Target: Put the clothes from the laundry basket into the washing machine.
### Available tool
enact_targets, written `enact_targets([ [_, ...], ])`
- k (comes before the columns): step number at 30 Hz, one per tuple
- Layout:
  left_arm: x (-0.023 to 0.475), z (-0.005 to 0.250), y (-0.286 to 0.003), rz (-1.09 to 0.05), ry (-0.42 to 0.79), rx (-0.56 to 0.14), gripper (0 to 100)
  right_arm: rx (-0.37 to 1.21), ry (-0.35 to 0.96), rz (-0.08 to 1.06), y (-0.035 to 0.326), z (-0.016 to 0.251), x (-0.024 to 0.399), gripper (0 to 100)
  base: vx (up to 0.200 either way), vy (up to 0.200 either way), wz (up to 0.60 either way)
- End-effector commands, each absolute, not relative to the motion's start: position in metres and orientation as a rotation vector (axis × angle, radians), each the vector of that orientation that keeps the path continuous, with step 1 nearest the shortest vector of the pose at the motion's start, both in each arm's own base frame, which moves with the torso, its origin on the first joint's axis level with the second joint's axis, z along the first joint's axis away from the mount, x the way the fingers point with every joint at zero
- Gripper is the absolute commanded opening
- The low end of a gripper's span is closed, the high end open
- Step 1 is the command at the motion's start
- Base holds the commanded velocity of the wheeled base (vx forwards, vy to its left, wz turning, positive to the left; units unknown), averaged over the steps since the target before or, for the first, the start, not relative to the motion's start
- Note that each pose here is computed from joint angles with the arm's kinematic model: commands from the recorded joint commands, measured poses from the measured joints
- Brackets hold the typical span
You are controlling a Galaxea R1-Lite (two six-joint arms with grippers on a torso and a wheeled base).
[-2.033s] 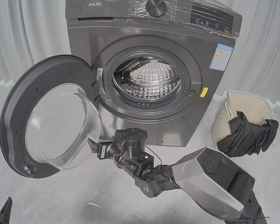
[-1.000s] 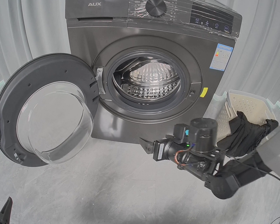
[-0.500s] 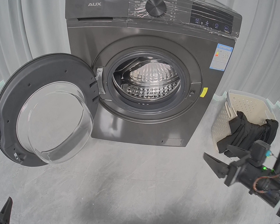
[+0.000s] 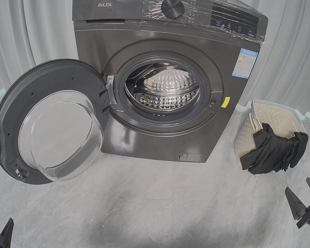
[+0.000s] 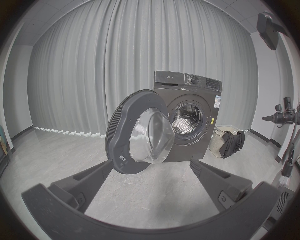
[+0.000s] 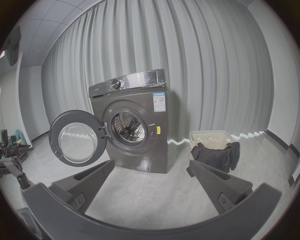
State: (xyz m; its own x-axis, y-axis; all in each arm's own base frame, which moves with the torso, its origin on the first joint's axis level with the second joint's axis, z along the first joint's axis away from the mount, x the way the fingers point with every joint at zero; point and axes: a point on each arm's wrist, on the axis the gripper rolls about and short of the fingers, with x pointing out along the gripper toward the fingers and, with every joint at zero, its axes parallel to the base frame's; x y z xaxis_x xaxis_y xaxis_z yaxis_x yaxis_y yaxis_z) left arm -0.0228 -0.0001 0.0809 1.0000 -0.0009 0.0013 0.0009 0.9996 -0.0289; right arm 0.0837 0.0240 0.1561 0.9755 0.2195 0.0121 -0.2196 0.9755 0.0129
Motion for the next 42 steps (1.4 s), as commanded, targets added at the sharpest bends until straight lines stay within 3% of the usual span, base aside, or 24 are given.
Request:
enact_targets([
  [1, -0.023, 0.076, 0.000, 0.000, -0.003, -0.028, 100, 0.024, -0.113, 0.152, 0.006, 0.142, 0.035, 100, 0.000, 0.000, 0.00],
  [6, -0.023, 0.075, 0.000, 0.000, 0.000, -0.023, 100, 0.007, -0.070, 0.084, -0.002, 0.108, -0.004, 100, 0.000, 0.000, 0.00],
  [11, -0.023, 0.075, 0.000, 0.000, 0.000, -0.023, 100, 0.018, -0.038, 0.075, -0.003, 0.089, -0.016, 100, 0.000, -0.160, 0.00],
  [21, -0.023, 0.075, 0.000, 0.000, 0.000, -0.025, 100, 0.015, -0.029, -0.040, -0.004, 0.088, -0.016, 100, 0.000, -0.200, 0.00],
  [26, -0.023, 0.076, 0.000, 0.000, -0.002, -0.025, 100, -0.024, 0.010, 0.046, 0.001, 0.076, -0.023, 100, 0.000, -0.160, 0.00],
  [34, -0.023, 0.076, 0.000, 0.000, -0.002, -0.025, 100, -0.018, 0.010, 0.028, 0.001, 0.075, -0.023, 100, 0.000, 0.000, 0.00],
  [42, -0.023, 0.075, 0.000, 0.000, 0.000, -0.025, 100, -0.011, 0.014, 0.025, 0.001, 0.075, -0.023, 100, 0.000, -0.200, 0.00],
])
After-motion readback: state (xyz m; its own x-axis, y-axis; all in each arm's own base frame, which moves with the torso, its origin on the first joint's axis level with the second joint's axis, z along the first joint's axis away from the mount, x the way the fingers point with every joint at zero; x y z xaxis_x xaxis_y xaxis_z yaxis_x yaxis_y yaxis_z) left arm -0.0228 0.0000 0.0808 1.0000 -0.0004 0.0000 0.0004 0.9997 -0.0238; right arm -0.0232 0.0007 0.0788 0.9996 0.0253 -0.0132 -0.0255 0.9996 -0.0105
